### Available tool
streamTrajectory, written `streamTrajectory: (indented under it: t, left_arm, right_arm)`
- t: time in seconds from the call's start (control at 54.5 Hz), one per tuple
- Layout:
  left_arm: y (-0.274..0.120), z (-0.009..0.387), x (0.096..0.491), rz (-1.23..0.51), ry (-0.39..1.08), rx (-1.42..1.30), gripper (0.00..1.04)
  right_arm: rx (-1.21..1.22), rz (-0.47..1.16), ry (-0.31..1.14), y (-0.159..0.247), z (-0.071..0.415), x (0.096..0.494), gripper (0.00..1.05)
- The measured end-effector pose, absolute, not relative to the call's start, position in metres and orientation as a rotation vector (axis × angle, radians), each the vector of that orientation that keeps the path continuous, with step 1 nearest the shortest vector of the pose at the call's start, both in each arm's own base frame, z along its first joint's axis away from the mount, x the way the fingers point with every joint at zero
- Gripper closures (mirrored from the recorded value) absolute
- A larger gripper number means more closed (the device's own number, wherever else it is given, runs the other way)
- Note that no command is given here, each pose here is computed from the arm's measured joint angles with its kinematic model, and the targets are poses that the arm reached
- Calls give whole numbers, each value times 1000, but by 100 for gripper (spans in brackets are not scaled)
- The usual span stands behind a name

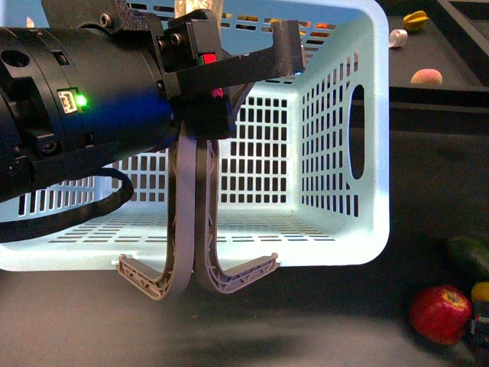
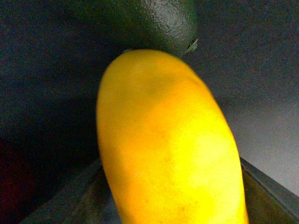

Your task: Pick mango with right arm and hold basket with left

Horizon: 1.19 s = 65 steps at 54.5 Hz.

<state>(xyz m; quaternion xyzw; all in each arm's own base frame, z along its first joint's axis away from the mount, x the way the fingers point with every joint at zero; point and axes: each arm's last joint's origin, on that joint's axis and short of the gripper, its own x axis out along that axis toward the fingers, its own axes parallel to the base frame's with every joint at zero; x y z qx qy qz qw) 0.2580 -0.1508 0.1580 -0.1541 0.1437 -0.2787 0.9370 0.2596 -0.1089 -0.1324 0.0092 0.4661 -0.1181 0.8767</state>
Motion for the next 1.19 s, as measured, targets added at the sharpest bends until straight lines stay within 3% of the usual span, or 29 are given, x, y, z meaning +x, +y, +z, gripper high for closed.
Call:
streamTrajectory:
  t: [0.073,0.202,0.661,1.193]
  left_arm:
    - [-151,158,258,-569,294,-315,99]
    - [-151,158,258,-570,294,-315,99]
    - [-151,158,258,-569,294,-315,99]
    - [-151,158,258,-569,294,-315,99]
  right_arm:
    - [22,-242,972,-109,-132,259,41]
    - [51,-216,967,-109,-128,255,48]
    - [172,-39,770,-96,-31,251,48]
    - [295,292,513,2,115,255,49]
